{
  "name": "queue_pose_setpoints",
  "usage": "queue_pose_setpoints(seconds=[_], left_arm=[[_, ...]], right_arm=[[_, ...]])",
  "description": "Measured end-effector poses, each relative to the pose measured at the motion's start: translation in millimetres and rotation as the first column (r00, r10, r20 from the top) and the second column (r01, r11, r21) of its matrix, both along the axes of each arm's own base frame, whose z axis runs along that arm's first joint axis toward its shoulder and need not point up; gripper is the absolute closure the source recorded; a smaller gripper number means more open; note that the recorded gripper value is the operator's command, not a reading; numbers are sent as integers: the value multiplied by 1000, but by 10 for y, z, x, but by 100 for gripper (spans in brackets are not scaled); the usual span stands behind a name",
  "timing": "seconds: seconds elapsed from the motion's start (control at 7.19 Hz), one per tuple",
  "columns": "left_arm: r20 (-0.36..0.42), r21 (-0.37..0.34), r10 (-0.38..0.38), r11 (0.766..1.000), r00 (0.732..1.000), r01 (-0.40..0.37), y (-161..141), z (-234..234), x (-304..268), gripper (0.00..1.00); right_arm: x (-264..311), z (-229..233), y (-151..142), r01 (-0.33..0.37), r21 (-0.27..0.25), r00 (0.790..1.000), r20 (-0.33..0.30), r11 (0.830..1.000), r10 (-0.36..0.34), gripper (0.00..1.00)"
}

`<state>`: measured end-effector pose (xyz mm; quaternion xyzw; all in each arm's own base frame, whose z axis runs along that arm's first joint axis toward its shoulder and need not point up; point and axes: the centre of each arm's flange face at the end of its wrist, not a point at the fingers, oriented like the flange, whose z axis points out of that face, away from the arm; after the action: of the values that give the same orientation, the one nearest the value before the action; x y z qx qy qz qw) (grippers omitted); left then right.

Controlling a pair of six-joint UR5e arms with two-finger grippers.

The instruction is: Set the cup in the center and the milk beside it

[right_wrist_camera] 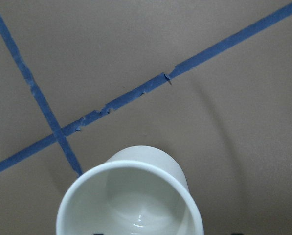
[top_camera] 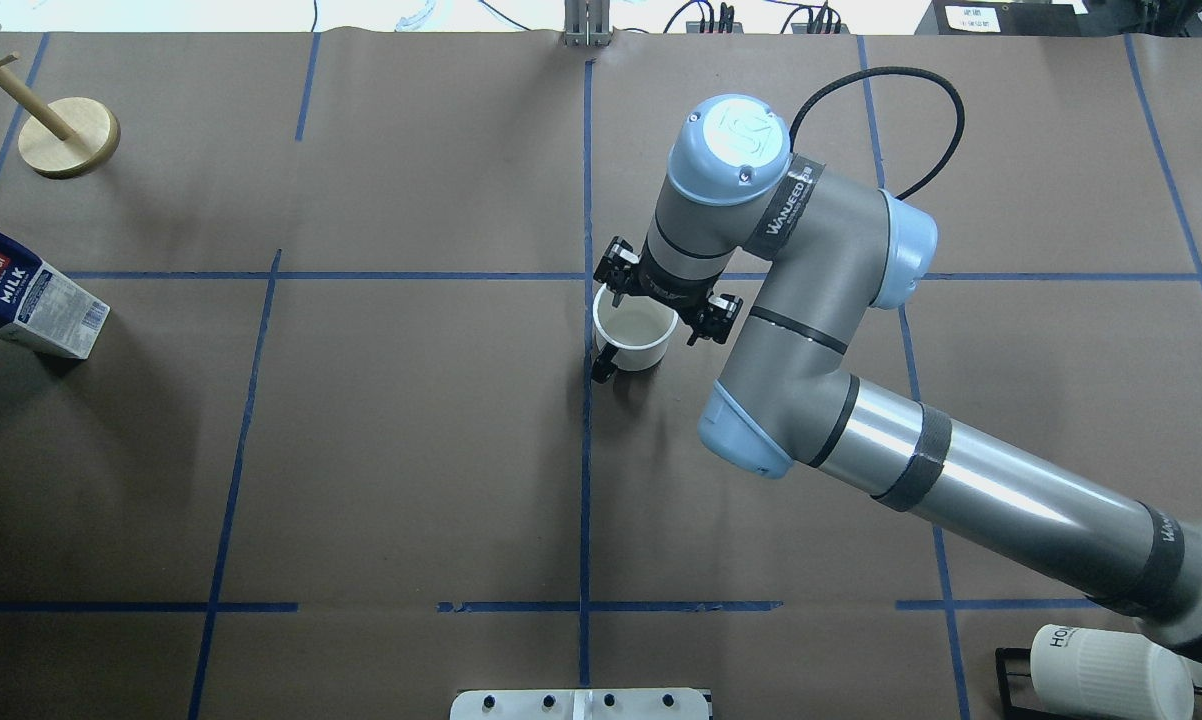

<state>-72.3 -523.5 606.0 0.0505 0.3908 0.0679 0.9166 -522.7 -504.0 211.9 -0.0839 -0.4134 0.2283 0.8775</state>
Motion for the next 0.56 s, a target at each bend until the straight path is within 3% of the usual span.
queue_pose_setpoints(seconds=[0.56], left_arm=[[-9, 71, -62, 995, 998, 63, 20, -764, 91, 0]], right_arm=[[622, -39, -118, -53, 29, 998, 38, 998, 52, 0]])
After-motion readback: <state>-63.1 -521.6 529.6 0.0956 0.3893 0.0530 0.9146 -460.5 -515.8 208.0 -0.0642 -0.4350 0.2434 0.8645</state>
